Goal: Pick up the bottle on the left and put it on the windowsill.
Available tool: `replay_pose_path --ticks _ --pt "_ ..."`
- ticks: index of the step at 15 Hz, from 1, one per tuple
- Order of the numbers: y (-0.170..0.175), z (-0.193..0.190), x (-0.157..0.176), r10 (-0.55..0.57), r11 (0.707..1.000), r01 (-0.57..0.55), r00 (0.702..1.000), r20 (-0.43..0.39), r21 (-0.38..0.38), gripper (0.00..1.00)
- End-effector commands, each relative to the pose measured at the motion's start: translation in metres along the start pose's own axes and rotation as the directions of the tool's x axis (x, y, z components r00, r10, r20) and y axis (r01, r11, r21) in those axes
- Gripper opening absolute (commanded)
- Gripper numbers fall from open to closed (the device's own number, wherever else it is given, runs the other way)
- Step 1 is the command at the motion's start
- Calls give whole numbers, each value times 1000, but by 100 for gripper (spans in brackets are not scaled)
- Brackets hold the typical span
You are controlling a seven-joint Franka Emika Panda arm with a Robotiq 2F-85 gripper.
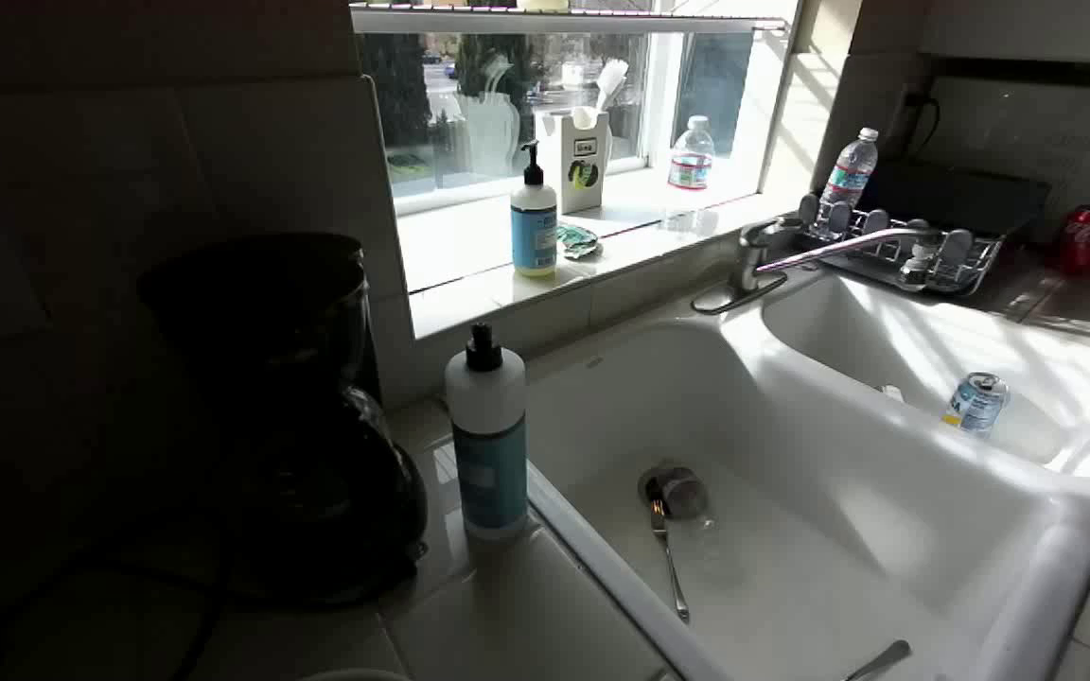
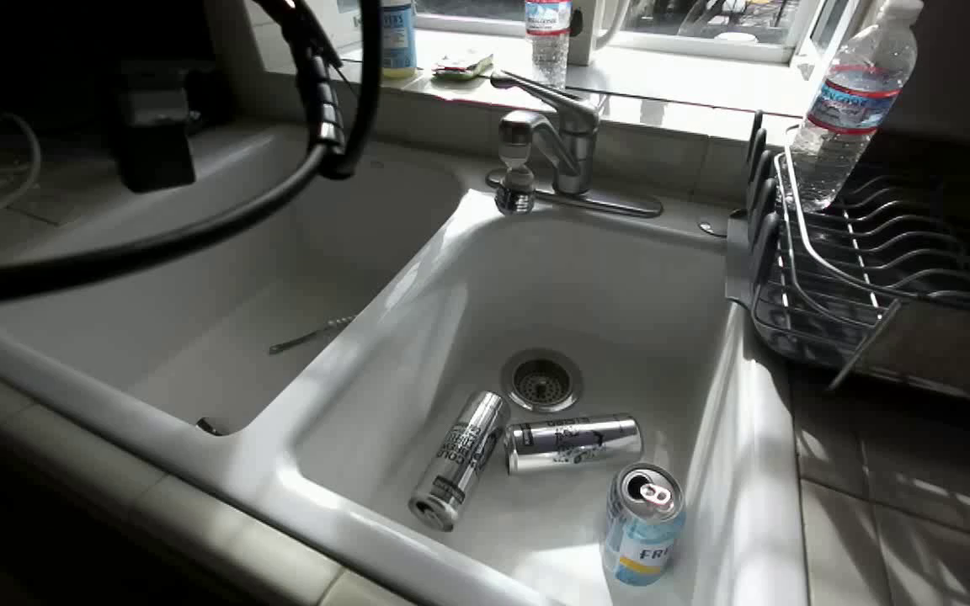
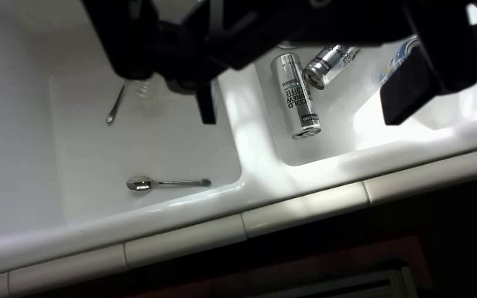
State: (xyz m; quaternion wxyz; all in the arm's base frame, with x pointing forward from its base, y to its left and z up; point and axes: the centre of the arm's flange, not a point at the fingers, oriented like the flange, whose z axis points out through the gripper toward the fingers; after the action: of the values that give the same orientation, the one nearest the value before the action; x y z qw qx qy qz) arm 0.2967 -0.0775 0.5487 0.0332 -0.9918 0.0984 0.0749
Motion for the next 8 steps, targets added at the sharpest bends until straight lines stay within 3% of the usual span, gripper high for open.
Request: replay_pose_path --ticks 1,4,8 --pt "0 0 0 0 1000 0 1000 0 0 100" --pt "0 0 0 0 1000 0 1000 0 0 100" --pt "-56 -18 24 -168 986 164 973 -157 -37 100"
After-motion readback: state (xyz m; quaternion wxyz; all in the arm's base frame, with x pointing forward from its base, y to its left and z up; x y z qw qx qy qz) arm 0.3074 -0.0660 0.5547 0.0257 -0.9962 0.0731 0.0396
